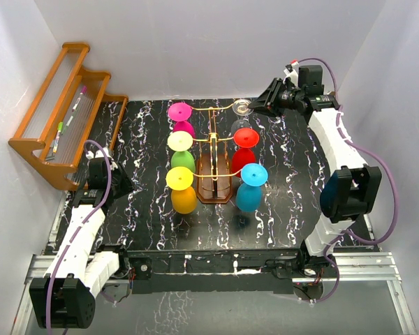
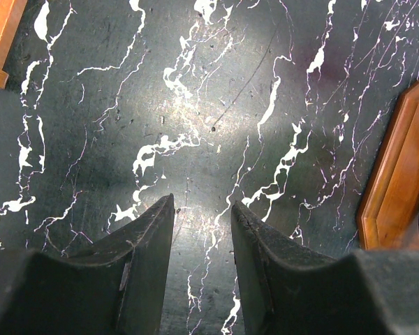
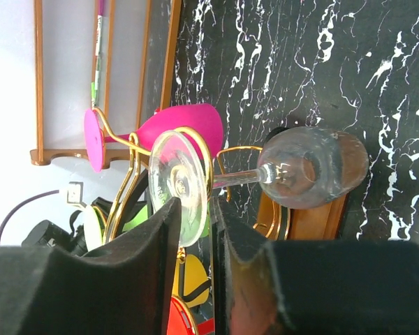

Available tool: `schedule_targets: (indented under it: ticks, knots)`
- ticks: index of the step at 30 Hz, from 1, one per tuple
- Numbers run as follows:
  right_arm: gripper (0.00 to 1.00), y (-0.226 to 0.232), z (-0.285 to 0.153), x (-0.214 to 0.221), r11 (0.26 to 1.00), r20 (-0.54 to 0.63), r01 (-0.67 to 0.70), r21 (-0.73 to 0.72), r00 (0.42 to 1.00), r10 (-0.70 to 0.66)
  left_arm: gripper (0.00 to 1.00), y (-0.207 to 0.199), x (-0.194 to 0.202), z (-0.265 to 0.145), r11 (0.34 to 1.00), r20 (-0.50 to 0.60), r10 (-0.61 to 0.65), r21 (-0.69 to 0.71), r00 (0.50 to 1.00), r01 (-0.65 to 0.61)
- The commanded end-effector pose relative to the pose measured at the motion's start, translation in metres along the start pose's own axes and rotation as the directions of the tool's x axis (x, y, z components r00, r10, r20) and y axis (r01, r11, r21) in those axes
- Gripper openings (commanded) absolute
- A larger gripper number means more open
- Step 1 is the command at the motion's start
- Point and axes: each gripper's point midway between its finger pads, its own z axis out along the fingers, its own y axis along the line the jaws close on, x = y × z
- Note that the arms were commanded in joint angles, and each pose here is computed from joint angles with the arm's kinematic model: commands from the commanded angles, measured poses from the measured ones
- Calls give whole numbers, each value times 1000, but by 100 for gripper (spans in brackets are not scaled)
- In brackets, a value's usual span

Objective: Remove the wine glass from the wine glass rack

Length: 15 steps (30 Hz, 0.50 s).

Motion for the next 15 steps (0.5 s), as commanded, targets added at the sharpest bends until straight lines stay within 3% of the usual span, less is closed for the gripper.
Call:
schedule_targets:
  ticks: [1, 12, 15]
  knots:
    - [23, 22, -15, -5, 997, 51, 58, -46, 997, -55, 37, -7, -10, -7, 1000, 25, -7, 18, 1000, 7]
    - [20, 22, -12, -4, 997, 42, 50, -64, 998, -47, 37, -7, -9, -6, 1000, 23, -9, 18, 1000, 9]
    - [13, 23, -12, -4, 996, 41, 47, -70, 998, -44, 37, -7, -9, -6, 1000, 21, -9, 18, 1000, 9]
